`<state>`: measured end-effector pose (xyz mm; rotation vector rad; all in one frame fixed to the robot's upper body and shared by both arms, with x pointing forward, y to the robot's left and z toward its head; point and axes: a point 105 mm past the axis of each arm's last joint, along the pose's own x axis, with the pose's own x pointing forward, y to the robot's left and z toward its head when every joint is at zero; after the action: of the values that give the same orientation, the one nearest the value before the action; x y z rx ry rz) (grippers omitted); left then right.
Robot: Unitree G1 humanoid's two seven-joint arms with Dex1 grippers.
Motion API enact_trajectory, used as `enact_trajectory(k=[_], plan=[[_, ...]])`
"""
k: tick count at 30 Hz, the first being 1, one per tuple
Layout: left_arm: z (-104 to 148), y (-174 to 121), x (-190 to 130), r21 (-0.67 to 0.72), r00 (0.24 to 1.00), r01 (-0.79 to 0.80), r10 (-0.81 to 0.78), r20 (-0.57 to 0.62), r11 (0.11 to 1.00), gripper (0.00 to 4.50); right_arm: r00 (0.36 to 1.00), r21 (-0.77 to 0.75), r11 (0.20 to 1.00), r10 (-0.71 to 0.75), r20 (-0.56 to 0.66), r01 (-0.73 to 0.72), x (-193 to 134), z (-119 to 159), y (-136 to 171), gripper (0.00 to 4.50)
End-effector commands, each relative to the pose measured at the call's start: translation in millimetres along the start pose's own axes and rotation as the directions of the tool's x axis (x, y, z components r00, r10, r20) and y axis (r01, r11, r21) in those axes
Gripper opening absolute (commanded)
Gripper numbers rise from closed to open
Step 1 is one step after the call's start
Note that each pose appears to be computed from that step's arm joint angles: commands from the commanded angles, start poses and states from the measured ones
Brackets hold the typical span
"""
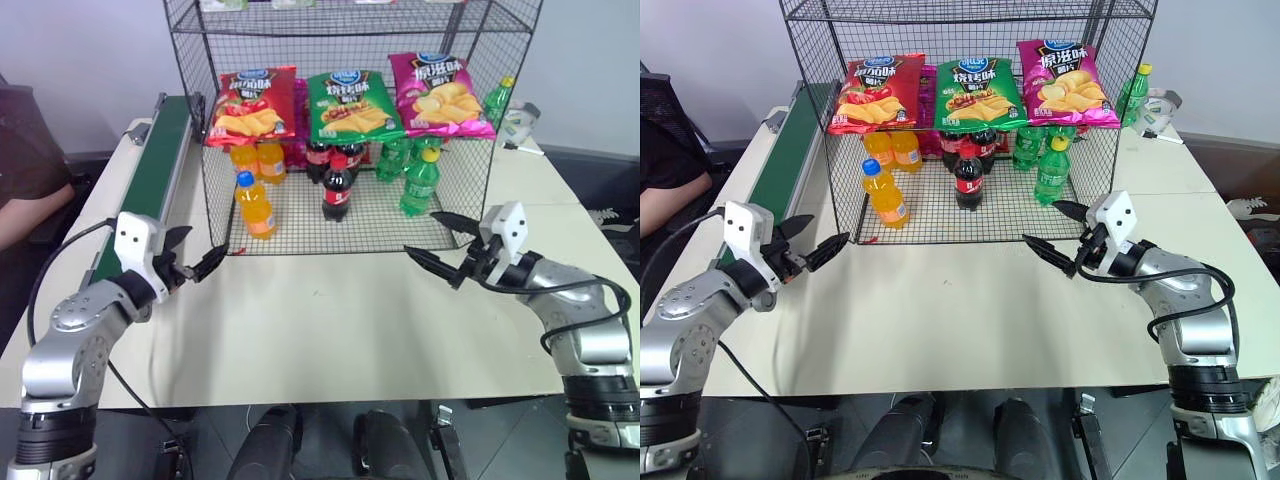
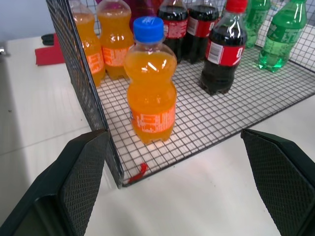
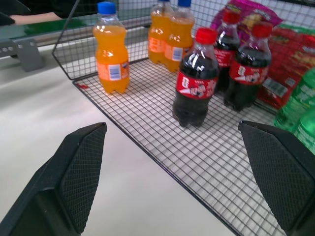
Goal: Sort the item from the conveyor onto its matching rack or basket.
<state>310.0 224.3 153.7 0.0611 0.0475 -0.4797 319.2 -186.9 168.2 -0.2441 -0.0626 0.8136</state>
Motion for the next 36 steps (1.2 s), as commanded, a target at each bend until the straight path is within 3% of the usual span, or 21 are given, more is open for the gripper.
enact_trajectory(k=[1, 24, 36], plan=[[9.6, 8.1, -5.4, 0.022, 0.999, -0.031, 0.030, 0.031, 0.999, 4.46, 0.999, -0.033, 0.999, 0.017, 0.041, -0.015, 0.1, 14.8, 3.7, 4.50], [6.7, 25.3, -18.3, 0.025, 0.988, -0.154, 0.154, 0.005, 0.988, 4.46, 0.999, -0.032, 0.999, 0.029, 0.041, -0.027, 3.4, 11.3, 6.5, 4.50], [14.7, 37.4, -18.3, -0.001, 0.970, -0.238, 0.238, 0.058, 0.971, 4.46, 0.997, -0.033, 0.999, 0.028, 0.067, -0.026, 10.0, 14.2, 8.9, 4.50]])
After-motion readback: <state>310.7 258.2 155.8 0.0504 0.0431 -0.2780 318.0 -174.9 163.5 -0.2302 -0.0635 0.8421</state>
